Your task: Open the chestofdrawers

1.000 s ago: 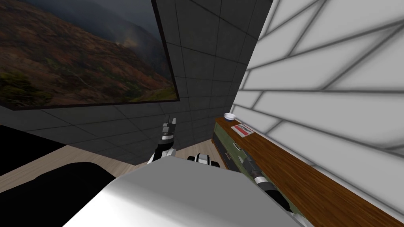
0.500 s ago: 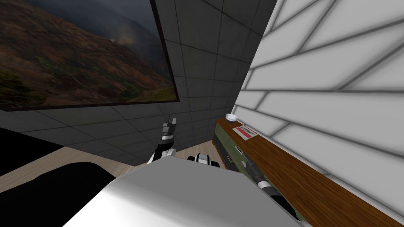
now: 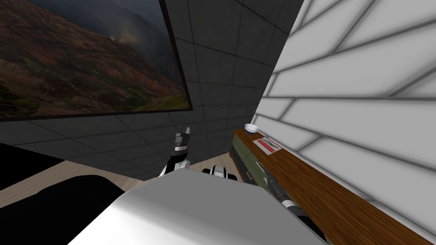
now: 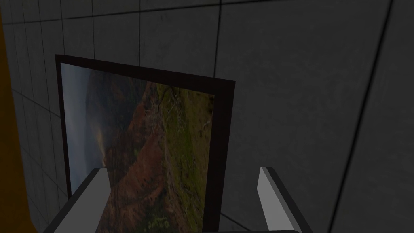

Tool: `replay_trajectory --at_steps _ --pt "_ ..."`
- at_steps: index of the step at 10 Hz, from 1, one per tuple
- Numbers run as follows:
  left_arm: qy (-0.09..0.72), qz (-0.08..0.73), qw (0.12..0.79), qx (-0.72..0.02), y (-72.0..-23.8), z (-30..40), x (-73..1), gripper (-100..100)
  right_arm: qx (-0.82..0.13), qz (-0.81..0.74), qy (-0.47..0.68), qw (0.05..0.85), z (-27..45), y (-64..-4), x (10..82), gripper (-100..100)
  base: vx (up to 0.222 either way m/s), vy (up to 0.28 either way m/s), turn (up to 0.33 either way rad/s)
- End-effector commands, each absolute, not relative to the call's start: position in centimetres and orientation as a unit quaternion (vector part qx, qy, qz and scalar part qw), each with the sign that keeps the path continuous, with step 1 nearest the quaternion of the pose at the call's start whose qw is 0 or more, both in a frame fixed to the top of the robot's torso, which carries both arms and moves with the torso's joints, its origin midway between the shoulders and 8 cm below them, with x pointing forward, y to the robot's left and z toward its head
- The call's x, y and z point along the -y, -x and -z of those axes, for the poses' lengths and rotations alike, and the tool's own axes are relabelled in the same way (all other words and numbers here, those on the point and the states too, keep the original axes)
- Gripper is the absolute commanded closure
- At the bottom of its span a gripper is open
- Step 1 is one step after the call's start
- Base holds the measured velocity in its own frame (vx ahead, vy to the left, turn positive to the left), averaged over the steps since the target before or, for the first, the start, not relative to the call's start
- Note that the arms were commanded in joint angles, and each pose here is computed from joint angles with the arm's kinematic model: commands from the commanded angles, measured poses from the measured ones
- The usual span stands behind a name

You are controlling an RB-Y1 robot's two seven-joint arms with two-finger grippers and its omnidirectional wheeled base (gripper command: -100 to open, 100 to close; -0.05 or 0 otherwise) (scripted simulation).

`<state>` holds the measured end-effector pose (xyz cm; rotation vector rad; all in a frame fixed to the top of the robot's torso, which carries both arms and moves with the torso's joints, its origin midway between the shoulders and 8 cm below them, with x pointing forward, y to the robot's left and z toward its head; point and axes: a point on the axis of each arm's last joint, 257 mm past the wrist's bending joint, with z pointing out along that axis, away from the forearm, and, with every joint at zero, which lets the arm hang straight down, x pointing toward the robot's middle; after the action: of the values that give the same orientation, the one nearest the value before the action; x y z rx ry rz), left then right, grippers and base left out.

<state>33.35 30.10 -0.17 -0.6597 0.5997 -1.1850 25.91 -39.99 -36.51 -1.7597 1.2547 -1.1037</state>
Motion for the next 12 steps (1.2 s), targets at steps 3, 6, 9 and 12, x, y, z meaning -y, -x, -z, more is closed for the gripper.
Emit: replay_trajectory --at_steps 3,6,9,12 --pt "0.300 0.540 0.737 -0.273 -33.4 0.2 -30.1 0 -0.481 0.425 0.682 0.350 36.3 -25.6 39.7 100 -0.011 0.032 -0.011" --pt "0.300 0.540 0.737 -0.273 -33.4 0.2 -30.1 0 -0.479 0.424 0.684 0.351 36.1 -25.2 39.4 100 -0.067 0.180 -0.032" --pt "0.300 0.540 0.738 -0.273 -33.3 0.2 -30.1 0 -0.472 0.425 0.693 0.340 35.2 -24.4 40.6 -100 0.036 -0.010 0.005" --pt "0.300 0.540 0.737 -0.273 -33.3 0.2 -30.1 0 -0.473 0.425 0.692 0.342 35.5 -24.6 40.3 100 0.019 -0.021 0.003"
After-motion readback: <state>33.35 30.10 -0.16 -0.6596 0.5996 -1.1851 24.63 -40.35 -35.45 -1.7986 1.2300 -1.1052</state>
